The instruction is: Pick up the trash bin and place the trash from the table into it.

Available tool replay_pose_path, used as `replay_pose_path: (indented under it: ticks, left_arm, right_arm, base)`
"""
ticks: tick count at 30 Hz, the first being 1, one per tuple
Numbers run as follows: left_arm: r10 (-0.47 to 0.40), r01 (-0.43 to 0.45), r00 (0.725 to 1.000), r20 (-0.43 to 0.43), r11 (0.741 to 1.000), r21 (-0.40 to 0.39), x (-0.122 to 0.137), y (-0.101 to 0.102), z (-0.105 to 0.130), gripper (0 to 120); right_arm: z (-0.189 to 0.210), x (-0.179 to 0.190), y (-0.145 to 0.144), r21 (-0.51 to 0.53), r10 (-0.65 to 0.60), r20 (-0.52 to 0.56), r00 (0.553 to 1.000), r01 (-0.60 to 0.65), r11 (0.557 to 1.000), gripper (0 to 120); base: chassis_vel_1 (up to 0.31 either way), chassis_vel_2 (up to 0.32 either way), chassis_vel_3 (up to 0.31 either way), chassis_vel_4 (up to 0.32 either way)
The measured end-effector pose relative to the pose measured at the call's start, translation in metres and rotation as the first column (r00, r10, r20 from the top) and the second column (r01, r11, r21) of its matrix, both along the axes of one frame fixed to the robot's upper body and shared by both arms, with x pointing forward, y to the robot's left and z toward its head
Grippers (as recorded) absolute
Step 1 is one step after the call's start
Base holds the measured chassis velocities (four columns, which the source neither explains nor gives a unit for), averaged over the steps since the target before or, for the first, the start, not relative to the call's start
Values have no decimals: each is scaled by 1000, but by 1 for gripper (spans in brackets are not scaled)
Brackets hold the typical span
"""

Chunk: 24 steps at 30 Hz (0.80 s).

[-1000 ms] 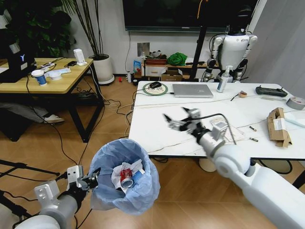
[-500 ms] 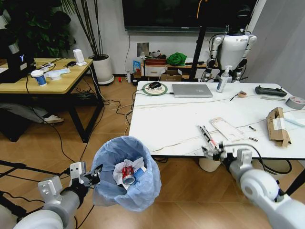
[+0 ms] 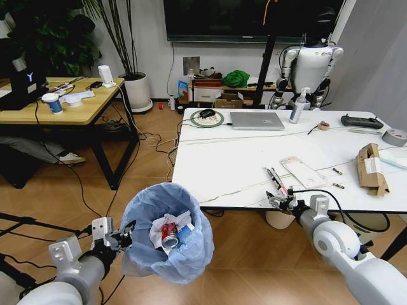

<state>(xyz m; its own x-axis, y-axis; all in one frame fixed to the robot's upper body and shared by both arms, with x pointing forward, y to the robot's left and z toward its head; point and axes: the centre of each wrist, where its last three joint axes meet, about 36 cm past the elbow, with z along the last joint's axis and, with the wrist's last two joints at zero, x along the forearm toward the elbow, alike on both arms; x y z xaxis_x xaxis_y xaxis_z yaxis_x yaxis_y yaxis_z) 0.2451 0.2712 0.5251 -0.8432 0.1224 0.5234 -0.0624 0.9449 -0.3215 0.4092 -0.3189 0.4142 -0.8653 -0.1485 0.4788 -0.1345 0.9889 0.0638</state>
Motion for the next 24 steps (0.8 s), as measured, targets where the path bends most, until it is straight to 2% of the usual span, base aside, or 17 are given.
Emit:
replay_pose_path:
  ticks: [1, 2, 8, 10, 15, 18, 19, 24]
  left_arm:
    - [1, -1, 1000, 2, 1000, -2, 1, 0, 0, 0]
    - [1, -1, 1000, 2, 1000, -2, 1, 0, 0, 0]
    - [7, -7, 1000, -6, 1000, -7, 1, 0, -3, 0]
    - [8, -8, 1000, -6, 1000, -7, 2, 0, -3, 0]
    - [9, -9, 1000, -7, 1000, -7, 4, 1, -4, 0]
    - [8, -8, 1000, -6, 1000, -8, 5, 1, -5, 0]
    - [8, -8, 1000, -6, 1000, -9, 6, 1, -5, 0]
    - [8, -8, 1000, -8, 1000, -15, 8, 2, -5, 0]
  right_arm:
    - [0, 1, 0, 1, 3, 1, 1000, -3, 1000, 65]
    - [0, 1, 0, 1, 3, 1, 1000, -3, 1000, 65]
    - [2, 8, -1, 8, 10, 12, 1000, -11, 1000, 40]
    - [2, 9, -1, 8, 12, 13, 1000, -12, 1000, 36]
    - [3, 12, 0, 9, 16, 16, 1000, -16, 1000, 15]
    - [3, 14, 0, 11, 20, 19, 1000, -21, 1000, 9]
    - [5, 15, -1, 15, 25, 29, 999, -25, 1000, 1]
    - [27, 20, 2, 68, 98, 146, 984, -108, 992, 0]
  base:
    - [0, 0, 0, 0]
    - [0, 0, 0, 0]
    - [0, 0, 0, 0]
    - [0, 0, 0, 0]
    - [0, 0, 0, 0]
    - [0, 0, 0, 0]
    - [0, 0, 0, 0]
    - [0, 0, 0, 0]
